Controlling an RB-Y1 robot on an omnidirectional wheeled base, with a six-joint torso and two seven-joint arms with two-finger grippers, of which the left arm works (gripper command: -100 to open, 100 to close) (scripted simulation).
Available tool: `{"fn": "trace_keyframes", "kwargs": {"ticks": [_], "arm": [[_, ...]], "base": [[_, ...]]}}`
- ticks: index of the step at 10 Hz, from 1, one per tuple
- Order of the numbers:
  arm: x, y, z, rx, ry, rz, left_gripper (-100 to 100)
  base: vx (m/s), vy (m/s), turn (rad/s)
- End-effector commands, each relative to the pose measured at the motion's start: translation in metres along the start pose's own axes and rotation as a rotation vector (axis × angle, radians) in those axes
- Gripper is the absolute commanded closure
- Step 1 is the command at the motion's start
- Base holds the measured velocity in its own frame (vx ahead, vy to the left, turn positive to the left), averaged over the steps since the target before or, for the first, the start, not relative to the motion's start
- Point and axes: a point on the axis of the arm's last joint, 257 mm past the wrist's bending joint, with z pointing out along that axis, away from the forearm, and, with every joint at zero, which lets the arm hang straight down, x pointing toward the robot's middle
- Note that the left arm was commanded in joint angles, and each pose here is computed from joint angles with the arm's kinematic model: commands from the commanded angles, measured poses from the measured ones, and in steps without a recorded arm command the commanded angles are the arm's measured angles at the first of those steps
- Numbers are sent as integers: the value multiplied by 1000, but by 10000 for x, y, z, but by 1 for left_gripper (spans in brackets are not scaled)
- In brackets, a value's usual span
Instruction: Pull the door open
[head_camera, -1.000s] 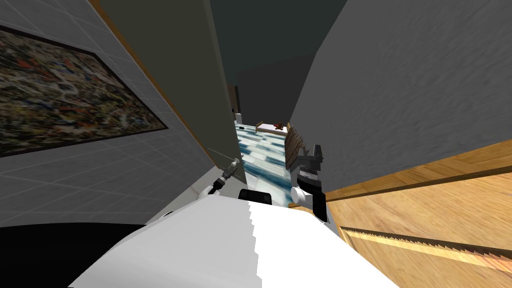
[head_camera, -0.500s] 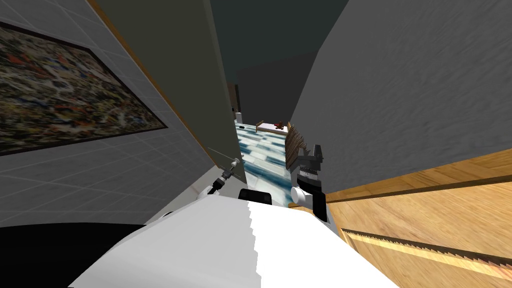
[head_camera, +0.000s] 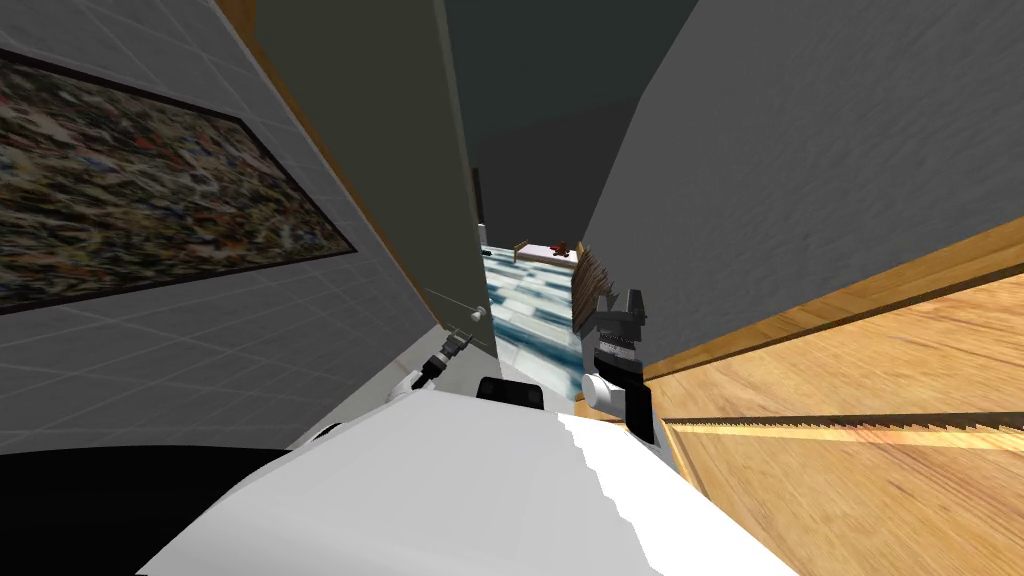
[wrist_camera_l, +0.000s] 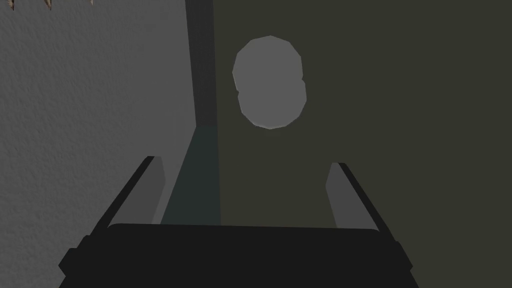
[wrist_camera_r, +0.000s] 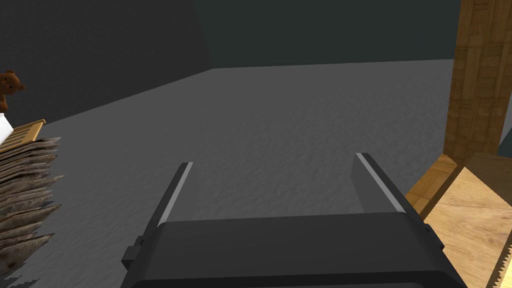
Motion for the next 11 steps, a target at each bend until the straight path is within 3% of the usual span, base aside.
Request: {"fn": "trace_keyframes", "kwargs": {"ticks": [1,4,8,11], "arm": [[-29,26,-13,7,-5,3,-100],[-21,40,-47,-3,-5,2,-100],[-26,103,-141,-21,-11,3,-100],[-29,163,-230,-39,-15,5,-100]], "base": [[-174,157,54],[31,-9,-31],[166,-114,-51],[173,-40,-31]]}}
